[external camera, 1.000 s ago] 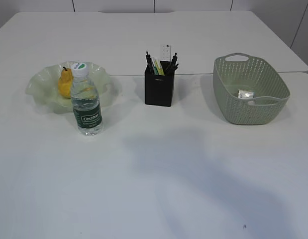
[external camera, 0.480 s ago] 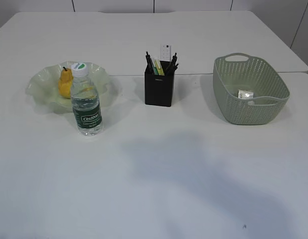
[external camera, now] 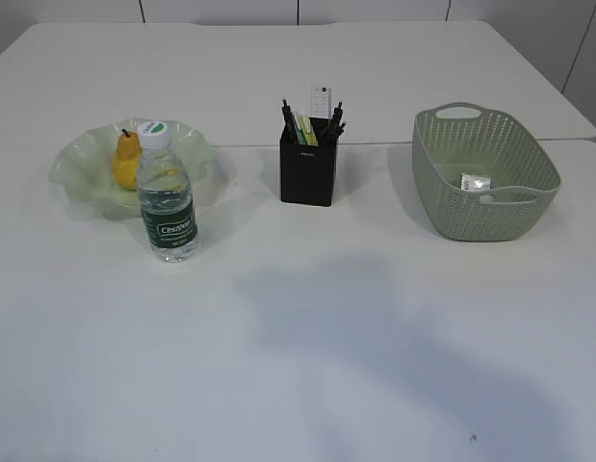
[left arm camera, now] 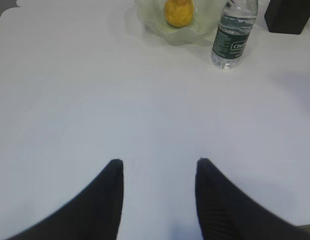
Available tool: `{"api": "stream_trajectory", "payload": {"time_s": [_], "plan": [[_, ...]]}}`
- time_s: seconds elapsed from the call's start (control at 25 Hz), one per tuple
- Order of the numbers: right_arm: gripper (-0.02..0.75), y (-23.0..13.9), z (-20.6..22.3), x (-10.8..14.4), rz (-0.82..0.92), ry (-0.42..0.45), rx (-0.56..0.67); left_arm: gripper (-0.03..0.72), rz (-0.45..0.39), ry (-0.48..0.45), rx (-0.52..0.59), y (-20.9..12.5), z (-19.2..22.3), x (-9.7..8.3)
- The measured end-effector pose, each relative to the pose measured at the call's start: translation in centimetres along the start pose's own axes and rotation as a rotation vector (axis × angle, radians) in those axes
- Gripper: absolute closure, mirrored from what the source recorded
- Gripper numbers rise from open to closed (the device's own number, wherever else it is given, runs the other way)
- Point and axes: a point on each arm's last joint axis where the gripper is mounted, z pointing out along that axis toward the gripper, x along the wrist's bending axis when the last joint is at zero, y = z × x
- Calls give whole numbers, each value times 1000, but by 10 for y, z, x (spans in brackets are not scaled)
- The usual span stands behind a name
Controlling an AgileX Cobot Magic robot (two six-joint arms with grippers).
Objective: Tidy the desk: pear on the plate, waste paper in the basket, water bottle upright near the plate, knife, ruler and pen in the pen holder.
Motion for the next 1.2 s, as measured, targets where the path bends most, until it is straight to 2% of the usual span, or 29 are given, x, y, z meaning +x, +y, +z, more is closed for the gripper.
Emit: {"api": "stream_trajectory", "payload": {"time_s": [0.48,0.88,1.04,1.2], "plan": [[491,5,2,-5,-67,-32,-41,386,2,0,0,0,0,0],[491,10,26,-40,-4,-103,-14,391,2,0,0,0,0,0],[491,12,27,-43,-114,-123,-30,401,2,0,0,0,0,0],[491,18,25,-38,-208,-99,-100,417,2,0,0,0,0,0]]}}
